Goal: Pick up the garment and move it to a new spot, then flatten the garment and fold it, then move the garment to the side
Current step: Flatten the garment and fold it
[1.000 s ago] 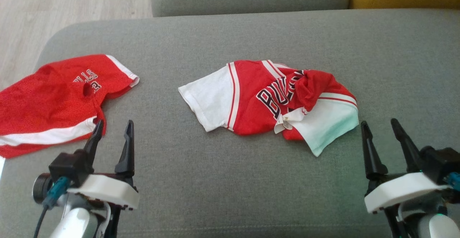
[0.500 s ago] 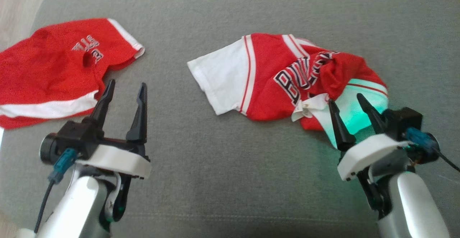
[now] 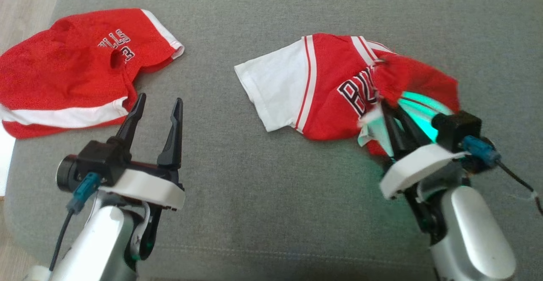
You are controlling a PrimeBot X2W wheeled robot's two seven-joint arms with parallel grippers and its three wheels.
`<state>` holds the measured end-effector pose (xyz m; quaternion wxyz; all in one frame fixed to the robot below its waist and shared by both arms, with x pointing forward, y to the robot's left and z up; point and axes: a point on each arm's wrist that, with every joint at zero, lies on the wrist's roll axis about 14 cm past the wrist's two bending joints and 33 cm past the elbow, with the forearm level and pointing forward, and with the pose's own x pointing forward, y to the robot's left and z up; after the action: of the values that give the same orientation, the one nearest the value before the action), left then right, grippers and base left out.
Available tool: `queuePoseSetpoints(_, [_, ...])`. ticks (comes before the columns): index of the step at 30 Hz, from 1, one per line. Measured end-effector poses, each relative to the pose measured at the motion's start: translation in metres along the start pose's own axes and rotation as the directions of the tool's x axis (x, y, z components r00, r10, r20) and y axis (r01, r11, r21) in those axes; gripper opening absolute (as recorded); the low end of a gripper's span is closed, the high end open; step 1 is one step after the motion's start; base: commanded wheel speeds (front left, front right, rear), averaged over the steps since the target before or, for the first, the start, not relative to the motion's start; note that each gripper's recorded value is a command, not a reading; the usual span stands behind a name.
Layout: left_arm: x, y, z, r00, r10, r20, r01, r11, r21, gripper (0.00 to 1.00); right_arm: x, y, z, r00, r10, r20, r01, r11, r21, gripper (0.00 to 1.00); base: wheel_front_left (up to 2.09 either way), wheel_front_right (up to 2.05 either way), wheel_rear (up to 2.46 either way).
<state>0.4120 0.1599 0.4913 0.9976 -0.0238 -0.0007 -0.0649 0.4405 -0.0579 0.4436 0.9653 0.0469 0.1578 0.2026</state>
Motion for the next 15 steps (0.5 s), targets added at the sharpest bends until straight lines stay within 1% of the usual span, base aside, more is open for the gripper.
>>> queuePoseSetpoints(3, [0.003, -0.001, 0.001, 1.0, -0.004, 0.005, 0.004, 1.0, -0.002, 1.0, -0.002, 0.031, 0.033, 0.99, 0.095, 0.108, -0.096, 0.995, 0.006, 0.0, 0.0, 0.0, 0.0])
queuePoseSetpoints(6, [0.005, -0.003, 0.003, 1.0, -0.01, 0.012, 0.01, 1.0, 0.001, 1.0, -0.008, 0.059, 0.074, 0.954, 0.182, 0.238, -0.187, 0.982, 0.001, 0.0, 0.0, 0.0, 0.0])
queuePoseSetpoints(8, [0.007, -0.006, 0.003, 1.0, -0.021, 0.015, 0.021, 1.0, 0.001, 1.0, -0.014, 0.073, 0.108, 0.911, 0.234, 0.338, -0.251, 0.968, 0.006, 0.0, 0.0, 0.0, 0.0])
queuePoseSetpoints(11, [0.009, -0.01, 0.004, 0.999, -0.032, 0.018, 0.032, 0.999, -0.003, 1.0, -0.028, 0.089, 0.156, 0.828, 0.29, 0.479, -0.333, 0.943, 0.004, 0.0, 0.0, 0.0, 0.0])
queuePoseSetpoints(13, [0.011, -0.012, 0.004, 0.999, -0.038, 0.02, 0.038, 0.999, -0.005, 1.0, -0.038, 0.089, 0.179, 0.784, 0.293, 0.548, -0.34, 0.94, -0.016, 0.0, 0.0, 0.0, 0.0])
queuePoseSetpoints(15, [0.012, -0.014, 0.003, 0.999, -0.045, 0.02, 0.045, 0.999, -0.008, 1.0, -0.045, 0.078, 0.192, 0.764, 0.262, 0.59, -0.319, 0.948, -0.009, 0.0, 0.0, 0.0, 0.0])
